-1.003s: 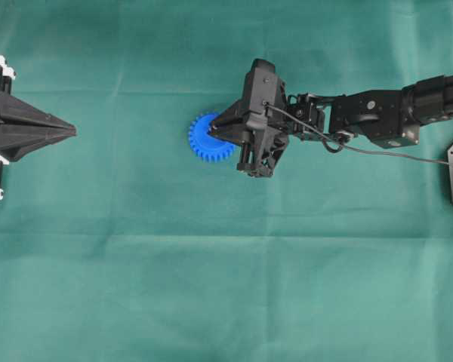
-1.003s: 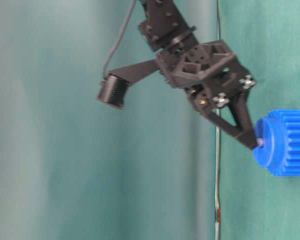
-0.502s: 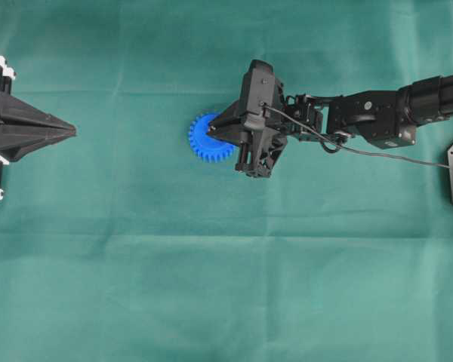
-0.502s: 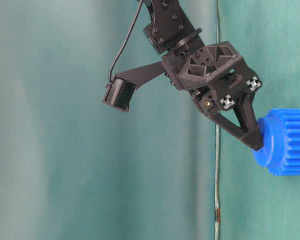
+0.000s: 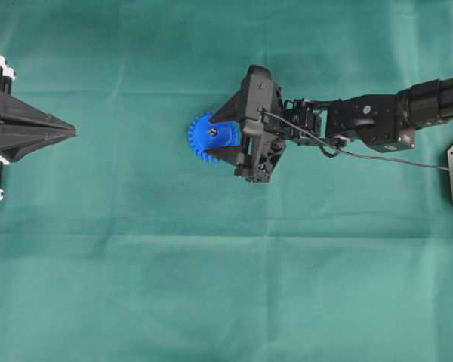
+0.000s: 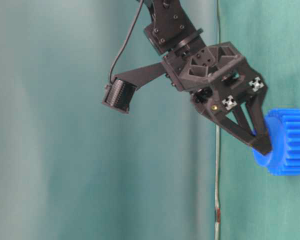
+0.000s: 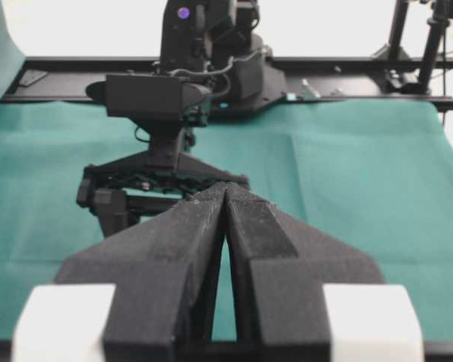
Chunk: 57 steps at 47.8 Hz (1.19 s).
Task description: Insert the shaft placed at a random location into the center hole of the medium gear at another random location.
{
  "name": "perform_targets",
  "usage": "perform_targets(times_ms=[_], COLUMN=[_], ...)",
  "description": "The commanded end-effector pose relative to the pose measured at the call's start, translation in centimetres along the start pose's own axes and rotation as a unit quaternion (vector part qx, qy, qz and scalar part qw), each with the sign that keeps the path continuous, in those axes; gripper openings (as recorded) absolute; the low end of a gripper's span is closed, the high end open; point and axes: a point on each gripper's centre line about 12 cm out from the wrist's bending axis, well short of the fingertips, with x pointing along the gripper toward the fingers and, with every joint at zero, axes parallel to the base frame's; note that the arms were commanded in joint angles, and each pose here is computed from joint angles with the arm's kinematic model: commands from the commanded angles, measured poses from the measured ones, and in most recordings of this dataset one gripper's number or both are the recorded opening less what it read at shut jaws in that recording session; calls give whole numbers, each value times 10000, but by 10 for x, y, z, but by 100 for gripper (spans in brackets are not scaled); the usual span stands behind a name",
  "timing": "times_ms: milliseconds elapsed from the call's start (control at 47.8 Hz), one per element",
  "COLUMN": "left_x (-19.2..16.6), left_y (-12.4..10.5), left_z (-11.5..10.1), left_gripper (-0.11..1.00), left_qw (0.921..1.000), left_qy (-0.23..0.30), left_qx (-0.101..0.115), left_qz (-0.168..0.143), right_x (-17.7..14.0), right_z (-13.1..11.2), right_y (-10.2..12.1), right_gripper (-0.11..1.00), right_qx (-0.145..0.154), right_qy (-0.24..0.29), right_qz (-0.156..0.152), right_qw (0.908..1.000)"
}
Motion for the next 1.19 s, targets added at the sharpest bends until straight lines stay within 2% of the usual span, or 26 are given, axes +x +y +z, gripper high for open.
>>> perform_targets(times_ms=[0,125,481,878,1171], left_x=[2,2,2,2,2], left_y=[0,0,0,0,0], left_z=[7,7,8,7,7], left_gripper=[0,0,0,0,0], left_qw=[10000,10000,9999,10000,10000], left_qy=[-92,-84,-100,-84,-84], left_qx=[8,0,8,0,8], left_qz=[5,5,6,5,5], right_x=[-10,-23,-65,-76,-108], right_z=[27,43,78,78,70], right_y=[-1,0,-1,-2,-3], right_gripper=[85,76,75,75,75], right_qx=[34,14,-53,-57,-16], right_qy=[-376,-598,-1072,-1141,-1346], right_qz=[-7,-1,-1,-6,-16], right_qw=[9993,9982,9942,9935,9909])
